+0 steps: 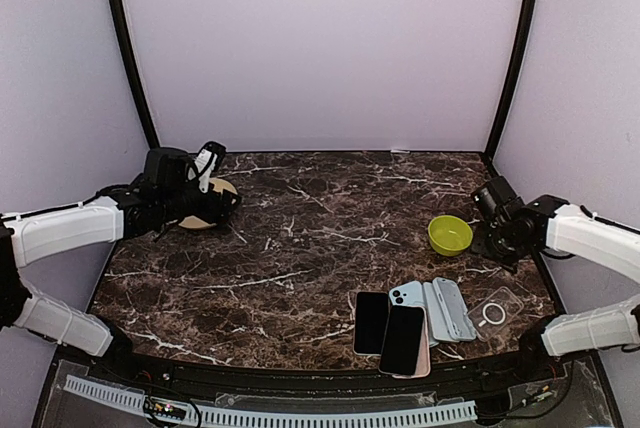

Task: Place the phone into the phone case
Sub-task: Pick up the phone case from the corner of the board.

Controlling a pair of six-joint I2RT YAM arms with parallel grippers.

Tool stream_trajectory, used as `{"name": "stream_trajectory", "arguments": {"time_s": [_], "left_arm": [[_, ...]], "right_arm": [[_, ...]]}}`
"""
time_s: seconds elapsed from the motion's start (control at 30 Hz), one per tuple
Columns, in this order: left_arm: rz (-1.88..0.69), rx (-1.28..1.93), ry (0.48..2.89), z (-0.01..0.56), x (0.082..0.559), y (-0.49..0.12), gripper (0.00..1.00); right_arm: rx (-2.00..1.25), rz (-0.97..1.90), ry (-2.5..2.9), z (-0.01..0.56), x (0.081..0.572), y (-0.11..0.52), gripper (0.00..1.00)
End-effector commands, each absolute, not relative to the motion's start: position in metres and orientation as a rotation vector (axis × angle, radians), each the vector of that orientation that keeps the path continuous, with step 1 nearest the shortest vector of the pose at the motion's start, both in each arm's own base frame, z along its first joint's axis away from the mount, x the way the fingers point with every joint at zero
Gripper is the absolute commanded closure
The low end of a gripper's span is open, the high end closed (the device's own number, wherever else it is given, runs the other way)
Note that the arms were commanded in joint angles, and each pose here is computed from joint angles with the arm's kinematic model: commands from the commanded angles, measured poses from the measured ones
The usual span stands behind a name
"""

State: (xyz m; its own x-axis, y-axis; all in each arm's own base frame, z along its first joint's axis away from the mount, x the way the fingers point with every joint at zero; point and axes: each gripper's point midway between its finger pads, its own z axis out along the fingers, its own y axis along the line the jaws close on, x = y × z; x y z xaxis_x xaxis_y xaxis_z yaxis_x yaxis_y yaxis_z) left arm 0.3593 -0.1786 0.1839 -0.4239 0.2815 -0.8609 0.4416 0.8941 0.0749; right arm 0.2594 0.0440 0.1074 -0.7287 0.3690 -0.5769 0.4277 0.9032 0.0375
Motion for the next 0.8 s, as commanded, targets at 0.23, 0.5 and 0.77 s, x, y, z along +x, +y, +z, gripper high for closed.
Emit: {"name": "stream_trajectory", "arguments": {"time_s": [0.23,0.5,0.77], "left_arm": [[-0.313,0.605,1.955,0.205,0.337,-0.194,0.19],[-0.342,0.617,1.941,0.209,0.334,-0.198,0.19],[-0.355,0.633,1.919,0.212,0.332,-0.2,0.19]], "right_arm": [[0.79,-0.115,2.707,0.046,0.181,0.052,0.45],[0.794,-0.129,2.786,0.022,0.172,0.056,0.59],[0.807,-0.109,2.801,0.006,0.167,0.057,0.8]]}}
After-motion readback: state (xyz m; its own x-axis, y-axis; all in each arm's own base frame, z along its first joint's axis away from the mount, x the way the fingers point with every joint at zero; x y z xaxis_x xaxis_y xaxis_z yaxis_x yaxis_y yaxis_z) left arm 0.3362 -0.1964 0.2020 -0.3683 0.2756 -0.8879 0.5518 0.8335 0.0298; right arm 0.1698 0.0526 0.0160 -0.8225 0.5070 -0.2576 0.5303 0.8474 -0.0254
